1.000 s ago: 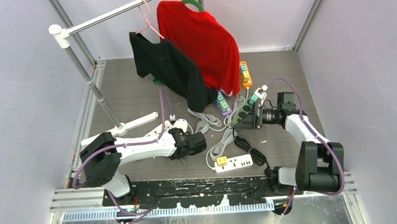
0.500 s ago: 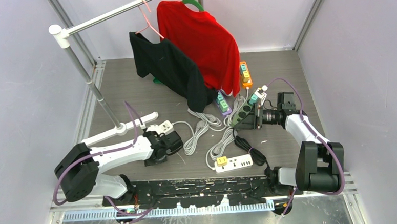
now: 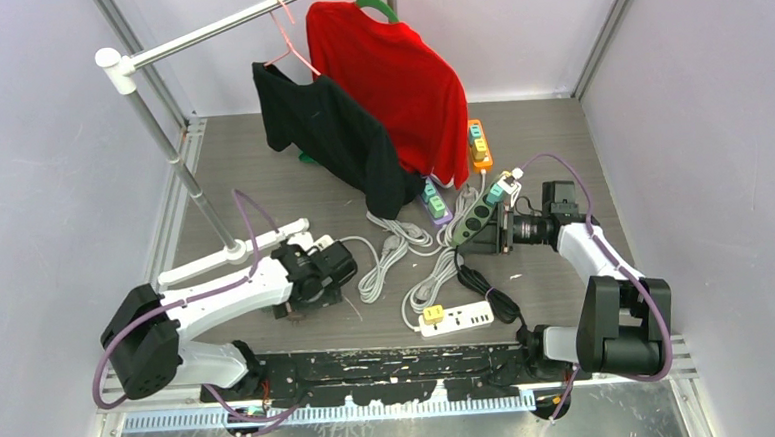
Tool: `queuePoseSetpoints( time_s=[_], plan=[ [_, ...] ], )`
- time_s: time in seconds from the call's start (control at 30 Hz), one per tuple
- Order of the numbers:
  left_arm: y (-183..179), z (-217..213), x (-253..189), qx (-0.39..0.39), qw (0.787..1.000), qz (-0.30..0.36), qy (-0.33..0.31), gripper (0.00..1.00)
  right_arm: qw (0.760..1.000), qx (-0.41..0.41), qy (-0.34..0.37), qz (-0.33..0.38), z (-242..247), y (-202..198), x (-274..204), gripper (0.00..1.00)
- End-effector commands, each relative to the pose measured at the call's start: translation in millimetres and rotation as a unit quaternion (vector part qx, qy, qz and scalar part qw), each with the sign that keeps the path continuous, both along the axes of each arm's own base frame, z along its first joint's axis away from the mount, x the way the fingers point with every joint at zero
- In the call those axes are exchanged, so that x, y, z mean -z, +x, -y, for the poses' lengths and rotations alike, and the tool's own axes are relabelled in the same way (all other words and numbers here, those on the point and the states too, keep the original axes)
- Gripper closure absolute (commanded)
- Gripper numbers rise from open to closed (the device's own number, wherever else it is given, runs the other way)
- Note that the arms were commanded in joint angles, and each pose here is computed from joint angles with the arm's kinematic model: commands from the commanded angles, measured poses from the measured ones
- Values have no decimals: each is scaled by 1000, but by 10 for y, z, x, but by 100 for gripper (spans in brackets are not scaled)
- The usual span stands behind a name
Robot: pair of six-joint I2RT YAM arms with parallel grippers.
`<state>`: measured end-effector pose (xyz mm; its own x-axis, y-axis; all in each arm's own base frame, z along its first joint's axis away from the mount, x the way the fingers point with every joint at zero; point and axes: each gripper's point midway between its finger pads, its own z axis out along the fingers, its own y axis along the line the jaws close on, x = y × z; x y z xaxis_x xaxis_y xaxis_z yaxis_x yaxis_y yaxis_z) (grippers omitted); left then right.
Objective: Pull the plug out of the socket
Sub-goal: Place the plug at the center of the board, then remove the plug from the socket.
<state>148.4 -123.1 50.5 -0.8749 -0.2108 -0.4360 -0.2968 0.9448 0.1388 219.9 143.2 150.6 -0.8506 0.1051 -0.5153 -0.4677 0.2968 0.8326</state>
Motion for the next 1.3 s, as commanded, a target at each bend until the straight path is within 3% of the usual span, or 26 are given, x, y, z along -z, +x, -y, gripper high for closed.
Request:
queuePoseSetpoints(
  time_s=[0.0, 0.27, 0.5, 0.67, 0.77, 0.9, 0.97, 1.07, 1.27],
  plan=[
    [117, 238, -316, 48, 998, -1, -29, 6, 998, -6, -17, 52, 35, 14, -128, 2],
    [231, 798, -687, 156, 975, 32, -153, 6, 989, -38, -84, 113, 117, -104, -130, 0],
    [252, 1342, -1025, 236, 909, 118, -323, 11, 972, -111, -121, 170, 193, -216, -183, 0],
    [234, 1534, -1206, 252, 865, 163, -402, 12, 950, -207, -89, 218, 151, -428, -344, 0],
    [230, 1601, -1250, 255, 845, 182, -434, 12, 949, -241, -65, 195, 61, -503, -366, 0],
    [233, 1660, -1297, 249, 813, 214, -480, 12, 917, -316, -106, 219, -109, -650, -181, 0],
    [239, 1661, -1322, 245, 801, 230, -496, 12, 898, -330, -168, 237, -193, -626, -5, 0],
    [233, 1619, -1338, 240, 795, 242, -501, 12, 850, -351, -267, 287, -267, -567, 224, 0],
    [219, 1541, -1388, 248, 788, 264, -498, 12, 826, -371, -306, 295, -433, -603, 348, 0]
  ],
)
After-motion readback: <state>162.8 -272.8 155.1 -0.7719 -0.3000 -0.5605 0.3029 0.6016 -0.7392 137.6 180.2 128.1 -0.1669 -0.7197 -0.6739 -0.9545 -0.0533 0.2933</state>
